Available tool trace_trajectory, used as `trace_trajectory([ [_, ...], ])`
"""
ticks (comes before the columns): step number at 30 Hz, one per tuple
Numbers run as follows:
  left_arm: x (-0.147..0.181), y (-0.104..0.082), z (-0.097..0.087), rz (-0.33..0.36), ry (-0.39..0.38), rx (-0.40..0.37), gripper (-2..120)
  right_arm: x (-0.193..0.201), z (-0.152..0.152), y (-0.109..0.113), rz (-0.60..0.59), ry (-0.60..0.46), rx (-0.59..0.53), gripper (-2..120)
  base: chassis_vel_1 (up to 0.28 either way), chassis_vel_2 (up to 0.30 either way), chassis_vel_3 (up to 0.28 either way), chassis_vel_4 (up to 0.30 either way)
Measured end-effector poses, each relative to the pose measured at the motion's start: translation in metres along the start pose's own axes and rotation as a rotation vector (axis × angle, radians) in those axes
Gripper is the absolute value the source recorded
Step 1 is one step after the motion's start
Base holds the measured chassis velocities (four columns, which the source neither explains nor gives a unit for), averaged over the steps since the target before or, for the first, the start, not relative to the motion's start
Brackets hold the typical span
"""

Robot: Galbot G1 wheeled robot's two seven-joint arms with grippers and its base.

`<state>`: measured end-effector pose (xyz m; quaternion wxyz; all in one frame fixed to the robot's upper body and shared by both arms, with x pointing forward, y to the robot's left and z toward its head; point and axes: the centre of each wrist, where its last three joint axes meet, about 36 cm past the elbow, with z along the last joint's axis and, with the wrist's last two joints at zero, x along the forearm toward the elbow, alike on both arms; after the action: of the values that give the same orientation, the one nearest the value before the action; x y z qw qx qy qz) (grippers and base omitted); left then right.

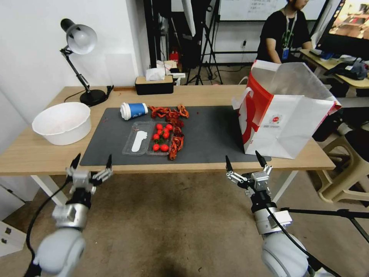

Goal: Pick up the trash from the table and place it into the takeout bag.

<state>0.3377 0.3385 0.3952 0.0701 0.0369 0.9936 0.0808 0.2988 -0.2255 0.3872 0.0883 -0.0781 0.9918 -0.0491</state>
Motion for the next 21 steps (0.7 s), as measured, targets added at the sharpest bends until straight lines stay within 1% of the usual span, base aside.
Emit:
trace_trajectory([
  [2,-0.035,0.012,-0.007,0.141,-0.033,0.010,100,-0.001,-0.001,0.000,0.000,0.000,0.001,100,0.000,0.000,0.000,0.000],
  [3,-0.035,0.012,-0.007,0.141,-0.033,0.010,100,-0.001,-0.001,0.000,0.000,0.000,0.001,100,0.000,0.000,0.000,0.000],
  [4,-0.057,0.023,-0.011,0.236,-0.043,0.011,100,-0.001,-0.002,0.000,0.001,-0.001,0.003,100,0.000,0.000,0.000,0.000],
  [6,-0.078,0.038,-0.011,0.314,-0.040,0.001,100,-0.002,-0.003,-0.001,0.003,-0.003,0.006,100,0.000,0.000,0.000,0.000],
  [7,-0.078,0.038,-0.011,0.314,-0.040,0.001,100,-0.002,-0.003,-0.001,0.003,-0.003,0.006,100,0.000,0.000,0.000,0.000],
  [9,-0.103,0.057,-0.006,0.376,-0.014,-0.010,100,-0.003,-0.004,-0.002,0.007,-0.003,0.010,100,0.000,0.000,0.000,0.000],
  [10,-0.114,0.064,-0.004,0.383,-0.007,-0.013,100,-0.003,-0.004,-0.003,0.008,-0.001,0.011,100,0.000,0.000,0.000,0.000],
  [11,-0.114,0.064,-0.004,0.383,-0.007,-0.013,100,-0.003,-0.004,-0.003,0.008,-0.001,0.011,100,0.000,0.000,0.000,0.000],
  [13,-0.142,0.078,0.000,0.379,0.009,-0.026,100,-0.003,-0.004,-0.003,0.011,0.003,0.013,100,0.000,0.000,0.000,0.000],
  [15,-0.144,0.079,0.000,0.377,0.009,-0.027,100,-0.003,-0.004,-0.003,0.011,0.003,0.014,100,0.000,0.000,0.000,0.000],
  [16,-0.161,0.086,-0.003,0.360,0.001,-0.028,100,-0.003,-0.004,-0.004,0.013,0.004,0.016,100,0.000,0.000,0.000,0.000],
  [17,-0.173,0.086,-0.005,0.350,0.004,-0.018,100,-0.003,-0.005,-0.005,0.015,0.004,0.017,100,0.000,0.000,0.000,0.000],
  [21,-0.186,0.083,-0.006,0.337,0.024,0.000,100,-0.004,-0.005,-0.005,0.017,0.003,0.018,100,0.000,0.000,0.000,0.000],
])
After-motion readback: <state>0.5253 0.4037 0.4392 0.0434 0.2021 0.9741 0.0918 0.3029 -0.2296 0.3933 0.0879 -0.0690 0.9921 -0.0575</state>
